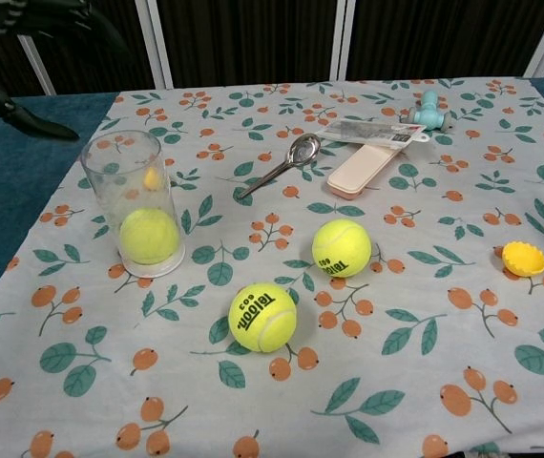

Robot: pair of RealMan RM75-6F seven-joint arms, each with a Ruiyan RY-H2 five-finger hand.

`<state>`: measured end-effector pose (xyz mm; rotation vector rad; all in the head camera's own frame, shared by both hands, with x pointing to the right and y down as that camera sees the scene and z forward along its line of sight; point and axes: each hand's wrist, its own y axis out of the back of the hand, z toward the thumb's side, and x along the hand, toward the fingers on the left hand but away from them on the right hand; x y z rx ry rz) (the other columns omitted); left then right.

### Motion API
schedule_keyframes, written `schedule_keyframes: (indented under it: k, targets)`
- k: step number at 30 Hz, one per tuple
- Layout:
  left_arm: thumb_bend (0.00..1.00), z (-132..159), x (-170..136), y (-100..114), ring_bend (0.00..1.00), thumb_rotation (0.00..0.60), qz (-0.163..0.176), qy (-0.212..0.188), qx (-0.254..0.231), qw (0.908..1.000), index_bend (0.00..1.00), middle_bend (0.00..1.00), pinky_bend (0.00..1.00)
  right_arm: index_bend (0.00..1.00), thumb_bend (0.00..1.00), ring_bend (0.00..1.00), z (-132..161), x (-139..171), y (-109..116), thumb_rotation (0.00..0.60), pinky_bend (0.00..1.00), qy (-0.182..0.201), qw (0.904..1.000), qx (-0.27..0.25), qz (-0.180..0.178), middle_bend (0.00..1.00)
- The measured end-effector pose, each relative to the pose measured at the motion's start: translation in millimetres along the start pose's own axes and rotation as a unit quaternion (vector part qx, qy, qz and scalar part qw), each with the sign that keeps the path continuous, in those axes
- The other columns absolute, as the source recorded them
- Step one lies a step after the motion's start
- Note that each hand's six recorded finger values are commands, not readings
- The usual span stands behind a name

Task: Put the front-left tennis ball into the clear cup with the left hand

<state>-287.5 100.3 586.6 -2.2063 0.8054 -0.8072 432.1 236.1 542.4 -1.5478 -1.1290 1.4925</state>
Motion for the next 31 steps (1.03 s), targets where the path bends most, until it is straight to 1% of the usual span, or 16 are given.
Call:
schedule_keyframes:
  k: [2,4,7,10,12,14,15,17,20,23,25,28,31]
  targets:
    - [0.05,0,-4,7,0.14,0.6,0.015,-0.001,0.025,0.9996,0.28,0.21,0.19,0.0,0.17,0.07,0,0,0,0.6,0.24,-0.001,1.0,0.0,0.0,0.0]
    - [0.05,0,-9,12,0.14,0.6,0.025,0.003,0.055,0.9982,0.23,0.18,0.17,0.0,0.17,0.07,0,0,0,0.6,0.24,-0.001,1.0,0.0,-0.001,0.0]
    - [0.05,-2,-23,21,0.13,0.6,0.046,0.017,0.112,0.9925,0.17,0.15,0.15,0.0,0.17,0.07,1,0,0,0.6,0.24,-0.001,1.0,0.001,-0.001,0.0]
    - [0.05,-6,-46,29,0.08,0.6,0.068,0.048,0.17,0.9819,0.1,0.11,0.13,0.0,0.17,0.07,1,1,1,0.6,0.24,0.0,1.0,0.001,-0.002,0.0]
    - [0.04,-13,-69,31,0.08,0.6,0.078,0.084,0.209,0.9712,0.08,0.1,0.12,0.0,0.17,0.07,2,1,0,0.6,0.24,0.001,1.0,0.002,-0.002,0.0]
    - [0.04,-19,-98,31,0.08,0.6,0.088,0.127,0.237,0.9591,0.07,0.09,0.12,0.0,0.17,0.07,3,1,0,0.6,0.24,0.001,1.0,0.002,-0.002,0.0]
    - [0.04,-22,-112,31,0.07,0.6,0.091,0.146,0.244,0.9544,0.07,0.08,0.12,0.0,0.17,0.07,3,1,0,0.6,0.24,0.002,1.0,0.002,-0.002,0.0]
    - [0.04,-27,-138,30,0.05,0.6,0.099,0.184,0.247,0.9463,0.07,0.08,0.11,0.0,0.17,0.07,3,1,0,0.6,0.24,0.002,1.0,0.003,-0.002,0.0]
    - [0.04,-33,-166,28,0.04,0.6,0.108,0.222,0.23,0.9414,0.06,0.07,0.1,0.0,0.17,0.07,3,1,0,0.6,0.24,0.002,1.0,0.003,-0.003,0.0]
    - [0.03,-38,-199,27,0.03,0.6,0.128,0.261,0.203,0.9351,0.04,0.06,0.09,0.0,0.17,0.07,3,1,1,0.6,0.24,0.002,1.0,0.003,-0.004,0.0]
    - [0.03,-40,-213,26,0.02,0.6,0.135,0.277,0.181,0.934,0.04,0.06,0.08,0.0,0.17,0.07,4,1,1,0.6,0.24,0.003,1.0,0.002,-0.005,0.0]
    - [0.03,-44,-226,23,0.02,0.6,0.127,0.293,0.153,0.9352,0.04,0.06,0.08,0.0,0.17,0.07,4,1,1,0.6,0.24,0.004,1.0,0.003,-0.005,0.0]
    - [0.03,-48,-235,24,0.02,0.6,0.113,0.311,0.149,0.932,0.04,0.06,0.08,0.0,0.17,0.07,3,1,1,0.6,0.24,0.005,1.0,0.004,-0.004,0.0]
